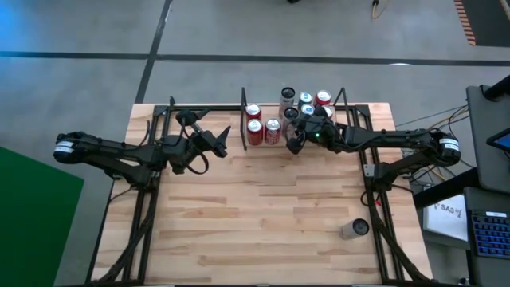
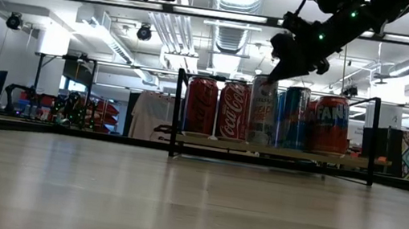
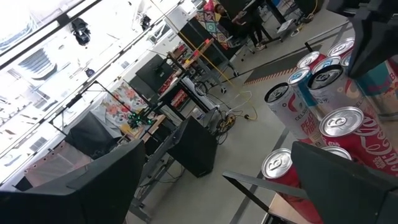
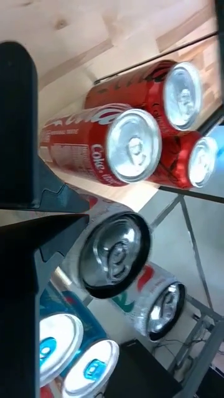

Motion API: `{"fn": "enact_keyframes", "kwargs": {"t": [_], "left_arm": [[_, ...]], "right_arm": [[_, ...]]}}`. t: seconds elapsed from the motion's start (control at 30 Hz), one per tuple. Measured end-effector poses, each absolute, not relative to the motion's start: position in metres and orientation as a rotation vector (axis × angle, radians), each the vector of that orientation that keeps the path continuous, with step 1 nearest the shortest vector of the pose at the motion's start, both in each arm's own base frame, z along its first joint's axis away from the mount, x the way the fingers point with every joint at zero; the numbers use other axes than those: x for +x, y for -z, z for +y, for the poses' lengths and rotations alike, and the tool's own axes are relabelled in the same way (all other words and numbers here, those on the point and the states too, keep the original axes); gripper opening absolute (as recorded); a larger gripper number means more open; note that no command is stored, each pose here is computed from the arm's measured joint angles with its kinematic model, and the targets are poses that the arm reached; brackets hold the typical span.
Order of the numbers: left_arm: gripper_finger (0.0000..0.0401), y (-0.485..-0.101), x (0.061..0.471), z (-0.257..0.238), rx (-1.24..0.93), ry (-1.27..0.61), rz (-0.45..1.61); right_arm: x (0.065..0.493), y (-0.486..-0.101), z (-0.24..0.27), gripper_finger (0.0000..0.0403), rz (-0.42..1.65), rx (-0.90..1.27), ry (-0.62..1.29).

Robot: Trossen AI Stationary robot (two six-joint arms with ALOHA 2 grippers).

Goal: Place canned beverage on shelf
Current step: Put the left white and pink soda can on the shelf

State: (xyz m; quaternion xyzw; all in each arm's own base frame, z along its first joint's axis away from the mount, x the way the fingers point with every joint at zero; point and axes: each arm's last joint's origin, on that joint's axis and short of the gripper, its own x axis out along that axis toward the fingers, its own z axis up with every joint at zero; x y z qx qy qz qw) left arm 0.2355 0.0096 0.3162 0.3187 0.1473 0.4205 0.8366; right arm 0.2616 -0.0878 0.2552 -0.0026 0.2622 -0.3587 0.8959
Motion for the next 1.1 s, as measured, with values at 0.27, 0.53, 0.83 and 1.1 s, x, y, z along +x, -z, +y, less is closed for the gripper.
{"fn": "enact_keyframes", "kwargs": {"t": [0.27, 0.53, 0.83, 1.1], "left_arm": [[0.0389, -0.316, 0.235, 0.010, 0.672, -0.891, 0.311], [0.0389, -0.316, 0.235, 0.010, 0.664, -0.892, 0.307], [0.0389, -0.316, 0.235, 0.010, 0.658, -0.892, 0.304], [0.0389, -0.316, 0.235, 0.010, 0.650, -0.893, 0.300]], "right_arm": [[0.261, -0.257, -0.092, 0.0009, 0.529, -0.021, 0.753], [0.261, -0.257, -0.095, 0.0009, 0.529, -0.031, 0.762], [0.262, -0.257, -0.095, 0.0009, 0.527, -0.048, 0.758], [0.271, -0.248, -0.098, 0.0009, 0.541, -0.073, 0.749]]}}
